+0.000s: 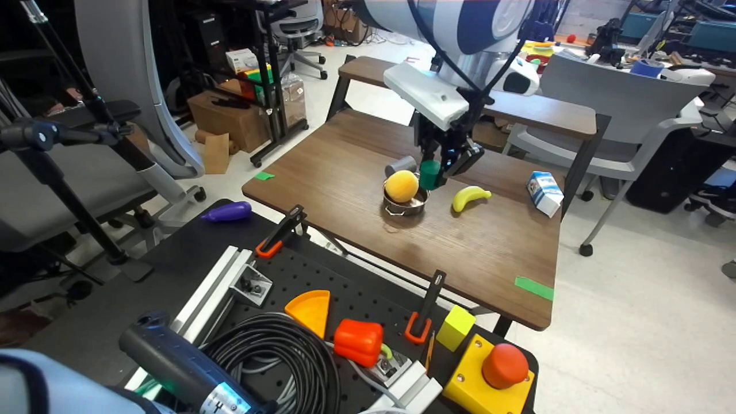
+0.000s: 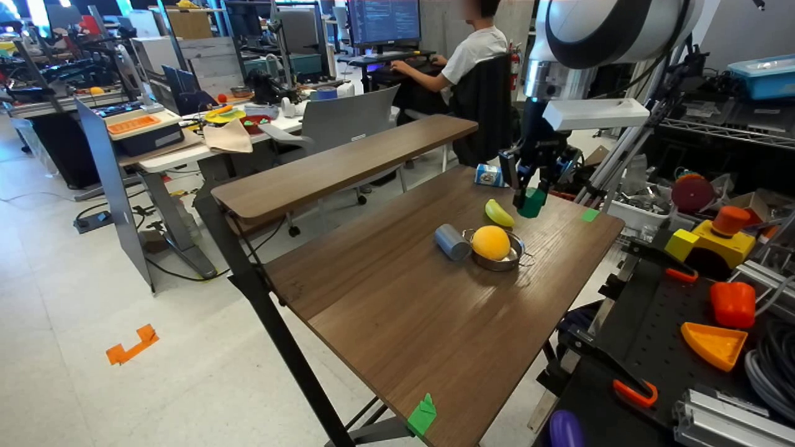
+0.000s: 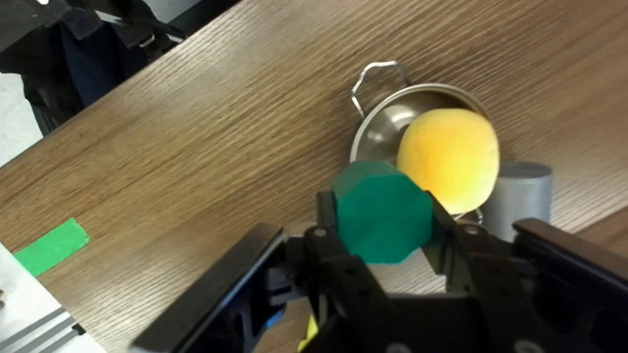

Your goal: Pick the green object and put it on the left of the table

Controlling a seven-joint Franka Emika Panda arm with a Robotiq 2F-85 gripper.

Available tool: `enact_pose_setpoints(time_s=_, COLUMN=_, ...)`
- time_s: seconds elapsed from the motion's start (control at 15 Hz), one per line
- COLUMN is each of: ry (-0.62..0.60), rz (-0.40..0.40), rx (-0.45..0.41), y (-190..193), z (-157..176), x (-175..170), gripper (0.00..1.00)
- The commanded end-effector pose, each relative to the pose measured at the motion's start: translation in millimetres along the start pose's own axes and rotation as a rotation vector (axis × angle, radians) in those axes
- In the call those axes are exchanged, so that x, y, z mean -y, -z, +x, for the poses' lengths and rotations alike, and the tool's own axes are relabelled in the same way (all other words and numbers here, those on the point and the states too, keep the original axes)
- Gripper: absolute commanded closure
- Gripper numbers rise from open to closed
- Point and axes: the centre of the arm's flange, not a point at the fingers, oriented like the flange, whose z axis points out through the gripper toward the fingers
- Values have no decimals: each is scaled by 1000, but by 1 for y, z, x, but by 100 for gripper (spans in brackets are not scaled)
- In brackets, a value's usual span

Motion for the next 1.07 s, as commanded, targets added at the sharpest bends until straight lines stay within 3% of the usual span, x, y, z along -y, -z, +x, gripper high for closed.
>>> enact_pose_setpoints(time_s=0.0, ry=116, rz=-13, rx=-19, y=10, z=-28, x=38, gripper=82)
enact_pose_setpoints(time_s=0.47, ry=331, rz=-31, rx=16, y=-6, z=-73, x=110, gripper=82)
enact_pose_setpoints(time_s=0.73, ry=417, rz=-50, rx=25, y=-24, z=-88, x=126, gripper=82)
enact_pose_setpoints(time_s=1.0, ry=481, rz=-77, rx=49, y=-51, z=-80, x=128, gripper=82)
